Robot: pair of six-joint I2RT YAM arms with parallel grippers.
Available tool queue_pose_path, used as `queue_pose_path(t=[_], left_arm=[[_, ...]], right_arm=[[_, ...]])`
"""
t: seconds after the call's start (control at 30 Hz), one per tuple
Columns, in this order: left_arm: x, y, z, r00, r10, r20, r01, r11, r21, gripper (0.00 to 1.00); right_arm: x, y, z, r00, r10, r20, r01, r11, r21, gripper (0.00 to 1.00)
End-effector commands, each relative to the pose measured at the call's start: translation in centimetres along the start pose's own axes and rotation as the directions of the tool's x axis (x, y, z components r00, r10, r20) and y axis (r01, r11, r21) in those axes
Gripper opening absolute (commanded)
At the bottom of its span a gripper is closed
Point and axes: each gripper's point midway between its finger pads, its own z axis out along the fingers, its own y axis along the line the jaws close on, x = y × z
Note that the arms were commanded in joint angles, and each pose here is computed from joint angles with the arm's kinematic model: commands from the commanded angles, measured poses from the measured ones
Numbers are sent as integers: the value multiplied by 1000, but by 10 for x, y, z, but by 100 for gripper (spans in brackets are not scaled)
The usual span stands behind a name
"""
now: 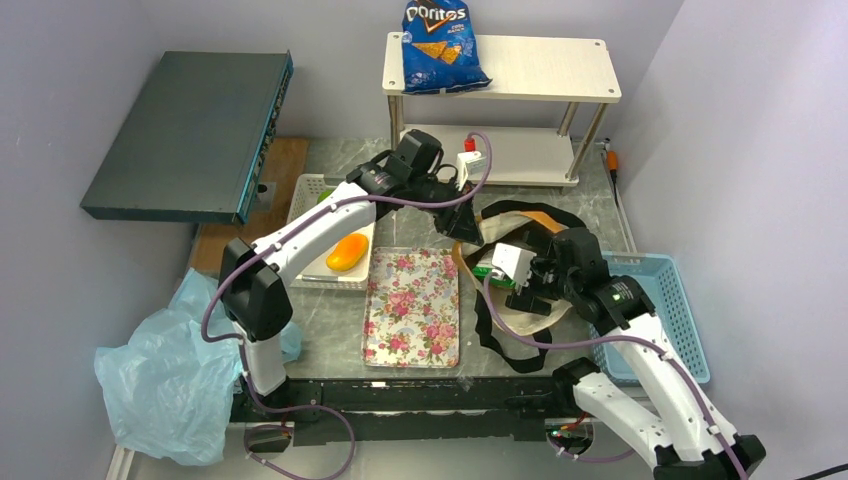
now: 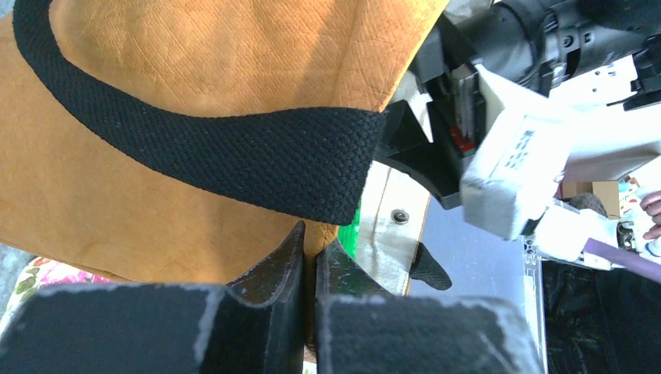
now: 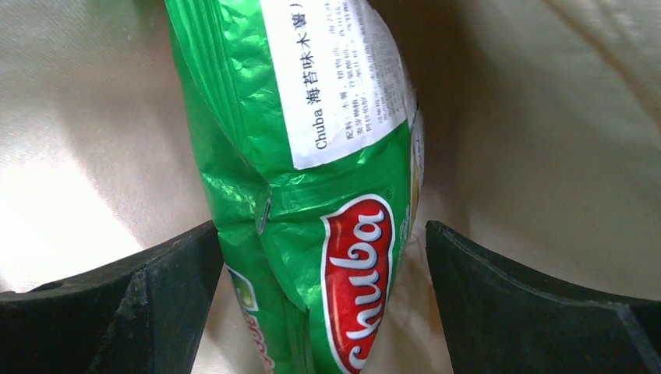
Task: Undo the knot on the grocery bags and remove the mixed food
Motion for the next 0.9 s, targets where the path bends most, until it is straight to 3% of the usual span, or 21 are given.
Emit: queue_pose_path(t=[0.0, 0.17, 0.2, 0.3, 0.37, 0.43, 0.63, 0.87], left_arm=[[-14, -2, -2, 999, 42, 27, -42, 999, 5, 0], [-12, 1, -4, 998, 52, 18, -52, 999, -13, 0], [-12, 1, -3, 998, 55, 15, -54, 998, -15, 0], [-12, 3, -5, 998, 66, 10, -66, 997, -28, 0], [-11, 4, -6, 998, 68, 7, -68, 997, -39, 0], [-9, 6, -7, 998, 70, 5, -69, 996, -47, 0], [-16, 12, -12, 993, 115, 10, -114, 991, -77, 0], [-14, 21, -14, 996, 90, 12, -88, 992, -85, 0]], right_arm=[[1, -14, 13, 996, -90, -10, 90, 995, 49, 99], [9, -15, 25, 996, -83, -44, 85, 995, 56, 89], [11, -16, 25, 995, -80, -54, 84, 995, 59, 81], [3, -23, 16, 998, -37, -48, 40, 997, 65, 39], [-15, -22, 1, 1000, 6, 6, -6, 1000, 29, 16], [-38, -23, -19, 995, 55, 78, -55, 998, -1, 0], [-88, -28, -77, 963, 165, 212, -153, 986, -73, 0], [-104, -29, -140, 939, 177, 295, -181, 983, -14, 0]])
